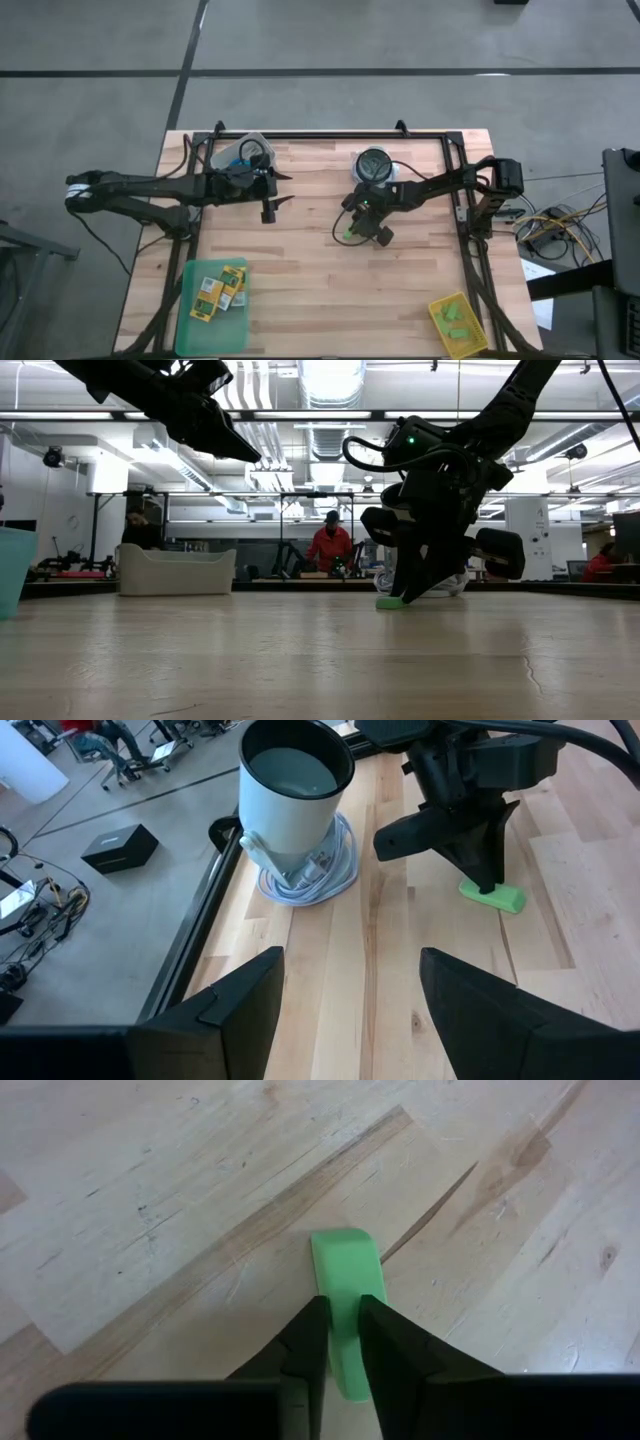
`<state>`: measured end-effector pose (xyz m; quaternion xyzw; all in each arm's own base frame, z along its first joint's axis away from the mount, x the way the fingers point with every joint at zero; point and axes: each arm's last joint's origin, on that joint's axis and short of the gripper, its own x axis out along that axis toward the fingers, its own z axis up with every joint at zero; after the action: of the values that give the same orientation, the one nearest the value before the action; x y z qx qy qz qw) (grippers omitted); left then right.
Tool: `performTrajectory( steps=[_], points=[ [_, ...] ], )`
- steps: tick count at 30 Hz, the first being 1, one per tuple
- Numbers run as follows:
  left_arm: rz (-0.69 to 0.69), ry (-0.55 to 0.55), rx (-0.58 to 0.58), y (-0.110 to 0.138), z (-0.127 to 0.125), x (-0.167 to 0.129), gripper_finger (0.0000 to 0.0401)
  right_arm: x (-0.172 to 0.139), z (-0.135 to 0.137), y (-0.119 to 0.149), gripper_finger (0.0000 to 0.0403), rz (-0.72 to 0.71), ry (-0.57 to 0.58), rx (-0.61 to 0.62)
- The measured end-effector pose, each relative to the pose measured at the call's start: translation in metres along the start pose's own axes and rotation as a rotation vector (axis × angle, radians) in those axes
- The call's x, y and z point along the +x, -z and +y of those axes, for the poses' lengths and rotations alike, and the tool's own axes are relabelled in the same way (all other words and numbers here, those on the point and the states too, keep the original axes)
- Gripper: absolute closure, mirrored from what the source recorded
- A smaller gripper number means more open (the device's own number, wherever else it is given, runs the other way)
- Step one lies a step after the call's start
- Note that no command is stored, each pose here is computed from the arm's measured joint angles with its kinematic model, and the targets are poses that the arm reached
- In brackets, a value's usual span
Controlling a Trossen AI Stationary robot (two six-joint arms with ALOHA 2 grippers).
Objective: Pick & Place School Supplies
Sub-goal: Put the green eraser into the yellow bin
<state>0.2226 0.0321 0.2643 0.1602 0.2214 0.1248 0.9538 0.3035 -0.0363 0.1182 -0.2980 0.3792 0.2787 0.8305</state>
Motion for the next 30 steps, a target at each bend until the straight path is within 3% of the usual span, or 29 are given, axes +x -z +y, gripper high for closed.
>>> performTrajectory(
  steps=[14, 30],
  points=[
    [0.0, 0.0, 0.0, 0.0, 0.0, 0.0, 0.016, 0.0004, -0.0002, -0.0004, 0.0265, -0.013, -0.002, -0.002],
    [0.0, 0.0, 0.0, 0.0, 0.0, 0.0, 0.016, 0.0005, -0.0015, -0.0016, 0.0239, -0.031, 0.007, 0.014]
  ],
)
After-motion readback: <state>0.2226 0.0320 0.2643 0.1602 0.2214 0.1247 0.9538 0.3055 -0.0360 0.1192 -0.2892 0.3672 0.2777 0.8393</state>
